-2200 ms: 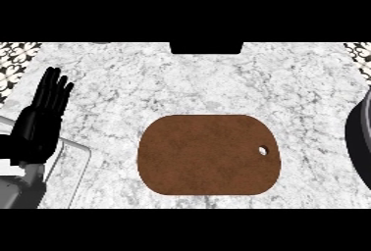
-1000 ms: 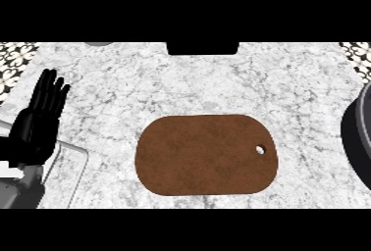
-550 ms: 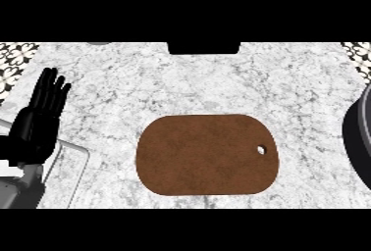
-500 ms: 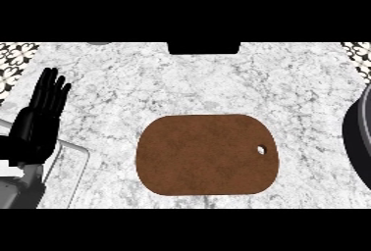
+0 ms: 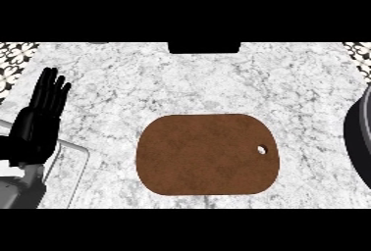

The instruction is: Pick the bell pepper from the cutting board and place it in the pot

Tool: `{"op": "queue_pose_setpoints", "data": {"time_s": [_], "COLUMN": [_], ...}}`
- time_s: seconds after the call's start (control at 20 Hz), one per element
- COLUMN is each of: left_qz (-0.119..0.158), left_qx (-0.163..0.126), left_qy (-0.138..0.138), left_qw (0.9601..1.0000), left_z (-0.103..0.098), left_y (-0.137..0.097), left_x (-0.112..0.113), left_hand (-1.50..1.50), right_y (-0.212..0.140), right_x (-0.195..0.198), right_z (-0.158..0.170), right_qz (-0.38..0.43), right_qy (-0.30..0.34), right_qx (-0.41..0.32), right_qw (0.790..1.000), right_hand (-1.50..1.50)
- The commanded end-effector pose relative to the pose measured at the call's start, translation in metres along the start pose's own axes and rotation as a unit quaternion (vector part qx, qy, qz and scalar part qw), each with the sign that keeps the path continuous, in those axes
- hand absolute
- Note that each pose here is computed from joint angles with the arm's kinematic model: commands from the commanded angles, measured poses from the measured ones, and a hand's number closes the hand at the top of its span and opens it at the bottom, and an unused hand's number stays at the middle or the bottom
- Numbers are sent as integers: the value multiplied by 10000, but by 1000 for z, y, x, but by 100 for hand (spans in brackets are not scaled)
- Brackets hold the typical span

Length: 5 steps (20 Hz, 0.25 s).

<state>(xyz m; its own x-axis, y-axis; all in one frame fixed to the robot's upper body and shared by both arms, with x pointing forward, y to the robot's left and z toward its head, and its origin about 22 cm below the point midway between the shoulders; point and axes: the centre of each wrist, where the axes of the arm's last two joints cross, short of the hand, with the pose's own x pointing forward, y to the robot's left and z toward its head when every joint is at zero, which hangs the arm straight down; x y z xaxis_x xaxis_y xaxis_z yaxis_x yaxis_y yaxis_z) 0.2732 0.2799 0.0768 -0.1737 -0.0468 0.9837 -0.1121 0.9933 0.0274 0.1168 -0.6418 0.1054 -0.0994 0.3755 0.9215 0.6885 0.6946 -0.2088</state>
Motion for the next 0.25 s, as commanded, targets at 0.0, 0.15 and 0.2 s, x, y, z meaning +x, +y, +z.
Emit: {"op": "queue_pose_setpoints", "data": {"time_s": [0.0, 0.15, 0.2], "left_qz": [37, 94, 26], "left_qx": [-16, -20, 4], "left_qy": [-163, -91, -112], "left_qw": [9999, 9999, 9999], "left_z": [-10, -7, -9], "left_y": [-7, -15, -5], "left_x": [7, -6, -4], "left_hand": [0, 0, 0], "right_y": [-27, -28, -32], "right_x": [10, 4, -5], "right_z": [8, 14, 28], "right_qz": [-54, -42, 10], "right_qy": [-38, -81, -101], "right_qx": [-70, -103, -104], "right_qw": [10000, 9999, 9999], "right_hand": [-150, -150, -150]}}
